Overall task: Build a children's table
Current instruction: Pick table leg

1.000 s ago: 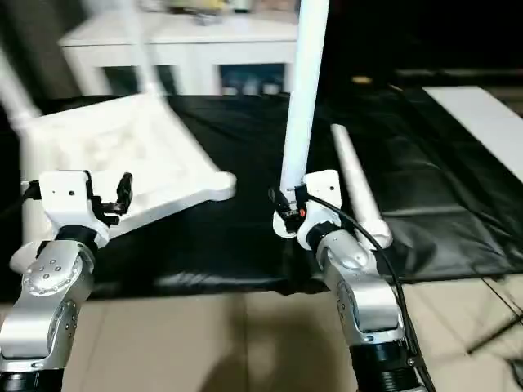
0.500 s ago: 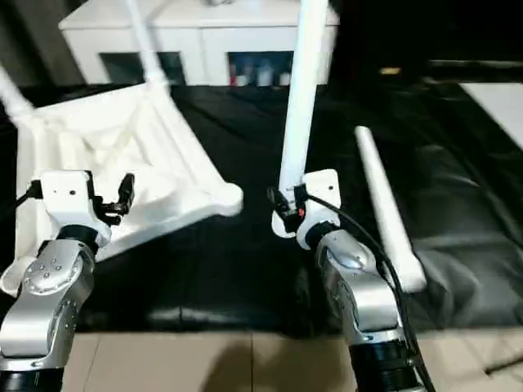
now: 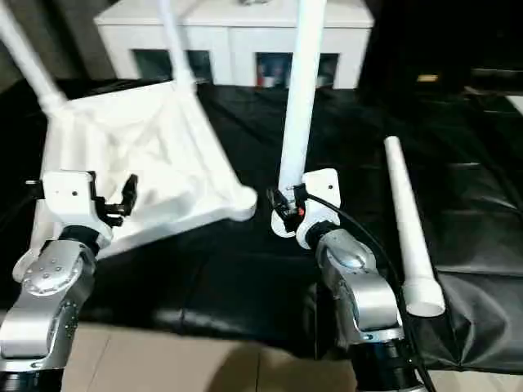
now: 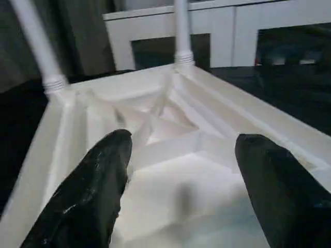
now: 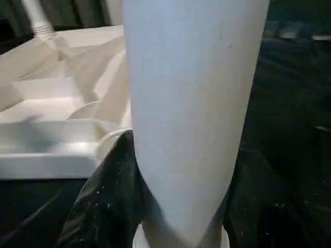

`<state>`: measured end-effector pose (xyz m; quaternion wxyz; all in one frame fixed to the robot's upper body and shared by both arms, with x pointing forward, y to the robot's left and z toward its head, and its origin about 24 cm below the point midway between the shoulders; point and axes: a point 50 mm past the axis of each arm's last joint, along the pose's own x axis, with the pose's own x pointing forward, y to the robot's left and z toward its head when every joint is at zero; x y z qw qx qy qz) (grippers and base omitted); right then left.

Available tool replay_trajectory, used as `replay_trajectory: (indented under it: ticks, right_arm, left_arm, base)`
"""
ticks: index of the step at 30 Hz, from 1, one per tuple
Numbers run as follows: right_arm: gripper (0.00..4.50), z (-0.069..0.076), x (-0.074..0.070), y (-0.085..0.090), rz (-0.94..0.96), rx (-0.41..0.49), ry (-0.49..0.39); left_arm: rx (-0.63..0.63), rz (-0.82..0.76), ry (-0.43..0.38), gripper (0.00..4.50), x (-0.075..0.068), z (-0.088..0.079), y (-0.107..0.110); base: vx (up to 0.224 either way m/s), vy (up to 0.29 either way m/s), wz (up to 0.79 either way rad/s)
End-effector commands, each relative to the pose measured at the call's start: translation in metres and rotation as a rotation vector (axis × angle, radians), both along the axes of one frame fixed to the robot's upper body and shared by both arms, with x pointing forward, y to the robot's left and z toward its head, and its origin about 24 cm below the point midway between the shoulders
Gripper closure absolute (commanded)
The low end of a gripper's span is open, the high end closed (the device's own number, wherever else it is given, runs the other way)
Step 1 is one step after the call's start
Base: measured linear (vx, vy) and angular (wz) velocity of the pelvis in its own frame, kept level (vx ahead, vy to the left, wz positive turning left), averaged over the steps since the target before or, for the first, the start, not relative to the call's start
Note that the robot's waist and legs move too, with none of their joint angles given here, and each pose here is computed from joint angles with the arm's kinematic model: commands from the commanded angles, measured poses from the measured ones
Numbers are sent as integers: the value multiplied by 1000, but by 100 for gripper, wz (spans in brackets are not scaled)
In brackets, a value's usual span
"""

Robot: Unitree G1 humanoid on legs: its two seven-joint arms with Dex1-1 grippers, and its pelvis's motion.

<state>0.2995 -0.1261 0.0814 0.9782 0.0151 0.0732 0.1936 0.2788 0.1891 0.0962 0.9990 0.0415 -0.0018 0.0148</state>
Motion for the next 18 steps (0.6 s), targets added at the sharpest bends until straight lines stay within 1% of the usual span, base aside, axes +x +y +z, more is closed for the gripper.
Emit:
replay_trajectory:
  ticks: [1,13,18]
  right_arm:
    - [264,4,1,4,14,6,-9]
    - [264,4,1,4,8,6,-5]
    - [264,3,1,4,9,6,-6]
  left_arm:
    - [11,5,5,88,-1,1,3]
    - [6,-5,9,88,0,2,4]
    - [4,8,11,88,1,2,5]
  base:
    - [-111,-3,14]
    - [-106,7,1]
    - [-11,0,0]
